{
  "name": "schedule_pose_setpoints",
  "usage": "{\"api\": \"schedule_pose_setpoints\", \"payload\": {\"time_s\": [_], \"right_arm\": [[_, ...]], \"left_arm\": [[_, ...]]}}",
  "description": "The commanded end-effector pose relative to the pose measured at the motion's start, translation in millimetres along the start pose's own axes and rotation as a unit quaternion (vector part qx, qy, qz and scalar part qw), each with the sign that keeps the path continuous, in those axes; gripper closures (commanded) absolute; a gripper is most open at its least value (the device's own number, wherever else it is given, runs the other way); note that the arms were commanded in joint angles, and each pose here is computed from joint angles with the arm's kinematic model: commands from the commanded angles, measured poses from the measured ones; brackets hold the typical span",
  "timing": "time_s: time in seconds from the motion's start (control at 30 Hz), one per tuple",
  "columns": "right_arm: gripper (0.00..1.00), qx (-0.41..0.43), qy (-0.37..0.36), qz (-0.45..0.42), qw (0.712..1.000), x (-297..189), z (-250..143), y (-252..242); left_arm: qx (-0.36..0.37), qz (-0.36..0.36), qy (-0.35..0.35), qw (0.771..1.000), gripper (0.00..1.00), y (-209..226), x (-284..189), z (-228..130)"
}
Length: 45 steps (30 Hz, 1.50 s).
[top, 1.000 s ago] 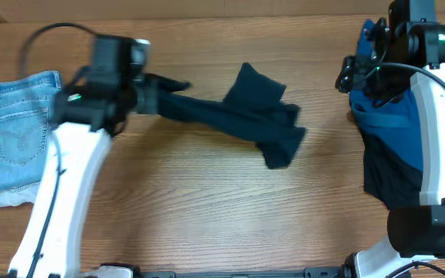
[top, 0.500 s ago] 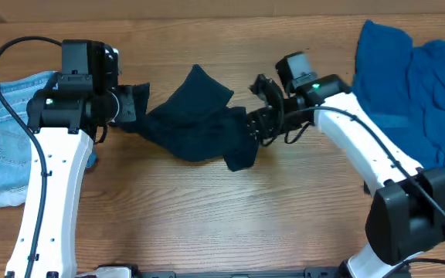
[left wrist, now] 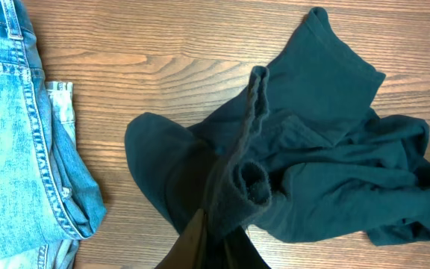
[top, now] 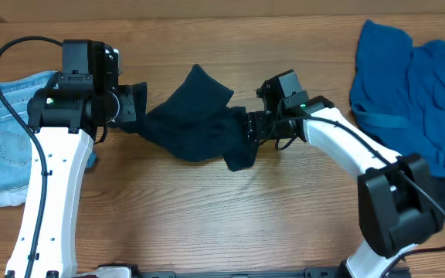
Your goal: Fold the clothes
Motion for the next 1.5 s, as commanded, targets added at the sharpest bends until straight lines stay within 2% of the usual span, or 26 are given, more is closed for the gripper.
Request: {"api": "schedule_pose_setpoints", "payload": {"time_s": [0.0, 0.03, 0.07, 0.1, 0.13, 0.17, 0.27, 0.33, 0.4, 0.43, 0.47, 0.5, 0.53, 0.57, 0.63, 0.7, 0.73, 0.83, 1.1, 1.13, 1.17, 1.23, 1.37, 1.47], "right_arm": [[0.32, 0.025, 0.015, -0.003, 1.000, 13, -6, -5], [0.35, 0.026, 0.016, -0.003, 1.000, 14, -6, -5], [0.43, 0.026, 0.016, -0.003, 1.000, 14, -6, -6], [0.56, 0.026, 0.017, -0.001, 1.000, 14, -6, -5], [0.82, 0.026, 0.019, 0.006, 0.999, 14, -7, -3], [0.96, 0.026, 0.020, 0.010, 0.999, 14, -7, -2], [0.96, 0.030, 0.016, -0.001, 0.999, 9, -2, -6], [0.96, 0.048, -0.013, -0.073, 0.996, -28, 22, -26], [0.96, 0.087, -0.094, -0.192, 0.973, -118, 68, -61], [0.96, 0.114, -0.160, -0.229, 0.953, -185, 93, -75], [0.96, 0.122, -0.226, -0.223, 0.940, -251, 113, -77], [0.96, 0.113, -0.254, -0.210, 0.937, -282, 119, -75], [0.96, 0.102, -0.295, -0.177, 0.933, -336, 121, -67], [0.96, 0.106, -0.288, -0.168, 0.937, -344, 114, -65], [0.96, 0.123, -0.225, -0.167, 0.952, -332, 91, -67], [0.96, 0.145, -0.106, -0.178, 0.967, -295, 60, -75], [0.96, 0.150, -0.085, -0.180, 0.968, -286, 56, -78], [0.96, 0.157, -0.056, -0.183, 0.969, -266, 51, -87], [0.96, 0.156, -0.030, -0.183, 0.970, -264, 42, -86], [0.93, 0.160, -0.012, -0.175, 0.971, -263, 35, -83], [0.77, 0.166, 0.008, -0.156, 0.974, -260, 28, -78], [0.66, 0.149, 0.035, -0.090, 0.984, -248, 23, -65], [0.59, 0.142, 0.096, -0.084, 0.982, -215, 5, -70], [0.58, 0.135, 0.076, -0.090, 0.984, -197, 13, -80]], "left_arm": [[0.007, -0.006, 0.005, 1.000, 0.91, -2, 3, -1], [0.006, -0.006, 0.005, 1.000, 0.91, -2, 3, -1], [0.006, -0.006, 0.005, 1.000, 0.91, -2, 3, -2], [0.007, -0.006, 0.005, 1.000, 0.91, -2, 3, -2], [0.007, -0.006, 0.005, 1.000, 0.91, -2, 3, -2], [0.007, -0.006, 0.005, 1.000, 0.91, -2, 3, -2], [0.007, -0.006, 0.005, 1.000, 0.91, -2, 3, -2], [0.007, -0.006, 0.004, 1.000, 0.91, -2, 3, -1], [0.009, -0.006, 0.001, 1.000, 0.91, -2, 3, 0], [0.008, -0.007, -0.004, 1.000, 0.91, -2, 3, 2], [0.008, -0.008, -0.009, 1.000, 0.92, -3, 3, 4], [0.008, -0.008, -0.013, 1.000, 0.92, -3, 3, 5], [0.005, -0.009, -0.017, 1.000, 0.92, -3, 2, 7], [0.005, -0.009, -0.016, 1.000, 0.92, -3, 2, 7], [0.005, -0.012, -0.015, 1.000, 0.92, -4, 3, 6], [0.005, -0.018, -0.015, 1.000, 0.92, -5, 2, 6], [0.005, -0.018, -0.015, 1.000, 0.92, -5, 2, 6], [0.005, -0.018, -0.015, 1.000, 0.92, -5, 2, 6], [0.007, -0.018, -0.015, 1.000, 0.91, -5, 2, 6], [0.007, -0.018, -0.015, 1.000, 0.91, -5, 2, 7], [0.007, -0.017, -0.015, 1.000, 0.91, -5, 2, 6], [0.011, -0.017, -0.015, 1.000, 0.88, -5, 2, 6], [0.011, -0.017, -0.016, 1.000, 0.86, -5, 2, 7], [0.010, -0.018, -0.019, 1.000, 0.85, -5, 2, 8]]}}
Point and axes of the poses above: each gripper's point midway between its finger pads, its own x axis out along the fingers, its own y axis along the line the jaws close on, z = x × y, the point moved 5 cm from there along -x, back along the fingers, and after that the axes turned 1 degree about x, right-handed, at the moved point
